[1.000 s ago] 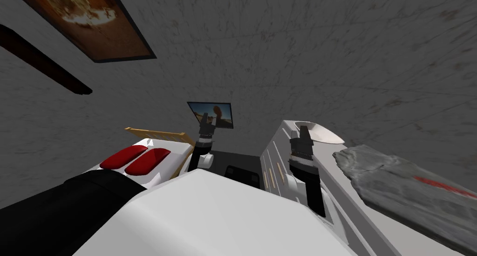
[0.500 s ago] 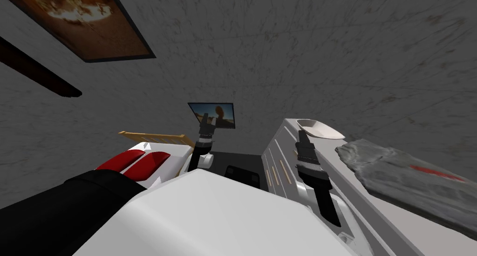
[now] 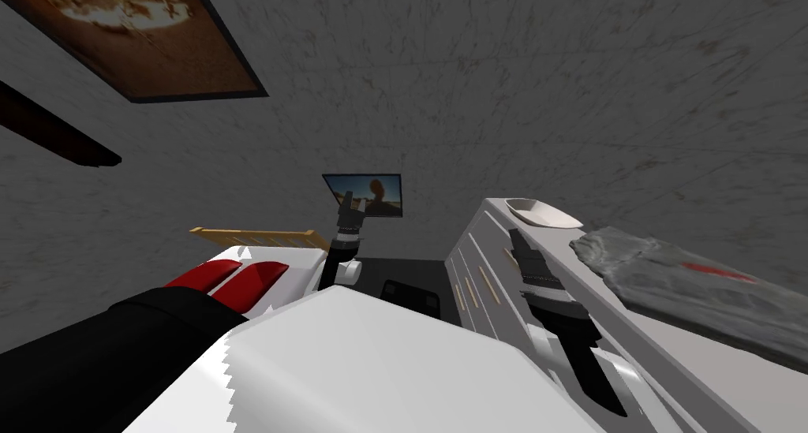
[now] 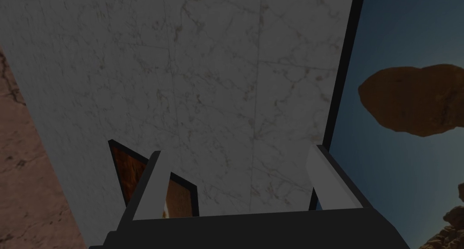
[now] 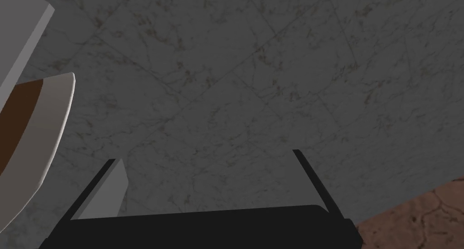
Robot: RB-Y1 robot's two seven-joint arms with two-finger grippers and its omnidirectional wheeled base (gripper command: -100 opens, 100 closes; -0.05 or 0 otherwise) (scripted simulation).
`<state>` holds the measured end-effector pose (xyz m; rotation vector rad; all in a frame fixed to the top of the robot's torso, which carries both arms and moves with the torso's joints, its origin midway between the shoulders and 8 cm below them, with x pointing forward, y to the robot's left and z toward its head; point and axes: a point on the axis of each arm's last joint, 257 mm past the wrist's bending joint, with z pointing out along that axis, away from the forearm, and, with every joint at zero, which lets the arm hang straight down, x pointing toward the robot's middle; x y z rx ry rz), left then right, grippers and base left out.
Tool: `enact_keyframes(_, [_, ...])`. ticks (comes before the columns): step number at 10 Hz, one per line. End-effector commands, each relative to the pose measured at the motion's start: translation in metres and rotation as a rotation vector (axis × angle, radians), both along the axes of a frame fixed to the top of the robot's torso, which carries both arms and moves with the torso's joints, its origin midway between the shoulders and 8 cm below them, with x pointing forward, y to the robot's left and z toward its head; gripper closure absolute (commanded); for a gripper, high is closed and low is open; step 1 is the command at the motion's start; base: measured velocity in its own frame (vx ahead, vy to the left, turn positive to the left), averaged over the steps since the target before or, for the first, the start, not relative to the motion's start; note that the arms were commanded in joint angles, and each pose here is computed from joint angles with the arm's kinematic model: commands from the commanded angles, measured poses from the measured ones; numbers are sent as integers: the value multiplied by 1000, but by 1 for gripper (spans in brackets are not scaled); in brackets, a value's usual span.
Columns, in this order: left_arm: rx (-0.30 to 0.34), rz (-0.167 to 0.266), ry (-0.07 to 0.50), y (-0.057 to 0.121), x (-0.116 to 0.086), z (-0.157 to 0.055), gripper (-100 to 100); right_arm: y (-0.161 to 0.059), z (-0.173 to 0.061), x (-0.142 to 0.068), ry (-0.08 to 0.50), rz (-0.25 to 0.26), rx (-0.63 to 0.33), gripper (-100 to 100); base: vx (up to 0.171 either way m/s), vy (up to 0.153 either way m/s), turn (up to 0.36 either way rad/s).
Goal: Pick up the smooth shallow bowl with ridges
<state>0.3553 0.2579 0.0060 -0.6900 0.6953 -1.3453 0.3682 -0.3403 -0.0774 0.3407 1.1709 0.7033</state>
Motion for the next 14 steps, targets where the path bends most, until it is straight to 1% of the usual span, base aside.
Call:
enact_keyframes(1, [0, 0, 0, 0, 0, 0, 0, -8, -4, 0, 14, -6, -49, -100, -15, 62, -43])
enact_keyframes(2, [0, 0, 0, 0, 0, 0, 0, -21, -10, -3, 41, -25, -135, -100, -32, 82, -63])
enact_keyframes(3, [0, 0, 0, 0, 0, 0, 0, -21, -9, -3, 42, -22, -139, -100, -31, 65, -53])
enact_keyframes(4, [0, 0, 0, 0, 0, 0, 0, -36, -15, -6, 69, -41, -226, -100, -35, 68, -67])
enact_keyframes(5, [0, 0, 0, 0, 0, 0, 0, -36, -14, -6, 70, -37, -233, -100, -25, 62, -40])
enact_keyframes(6, [0, 0, 0, 0, 0, 0, 0, -51, -19, -9, 97, -55, -322, -100, -26, 73, -62])
enact_keyframes(7, [0, 0, 0, 0, 0, 0, 0, -51, -18, -9, 98, -51, -329, -100, -17, 63, -40])
enact_keyframes(8, [0, 0, 0, 0, 0, 0, 0, -67, -22, -12, 125, -69, -418, -100, -18, 66, -53])
enact_keyframes(9, [0, 0, 0, 0, 0, 0, 0, -66, -21, -12, 125, -64, -426, -100, -19, 69, -36])
enact_keyframes(10, [0, 0, 0, 0, 0, 0, 0, -82, -23, -16, 152, -81, -516, -100, -19, 77, -54])
enact_keyframes(11, [0, 0, 0, 0, 0, 0, 0, -82, -22, -15, 153, -75, -526, -100, -15, 61, -36])
enact_keyframes(12, [0, 0, 0, 0, 0, 0, 0, -99, -24, -19, 179, -94, -612, -100, -23, 66, -41])
enact_keyframes(13, [0, 0, 0, 0, 0, 0, 0, -98, -22, -17, 179, -84, -627, -100, -16, 50, -30])
enact_keyframes(14, [0, 0, 0, 0, 0, 0, 0, -115, -23, -22, 206, -102, -713, -100, -8, 57, -31])
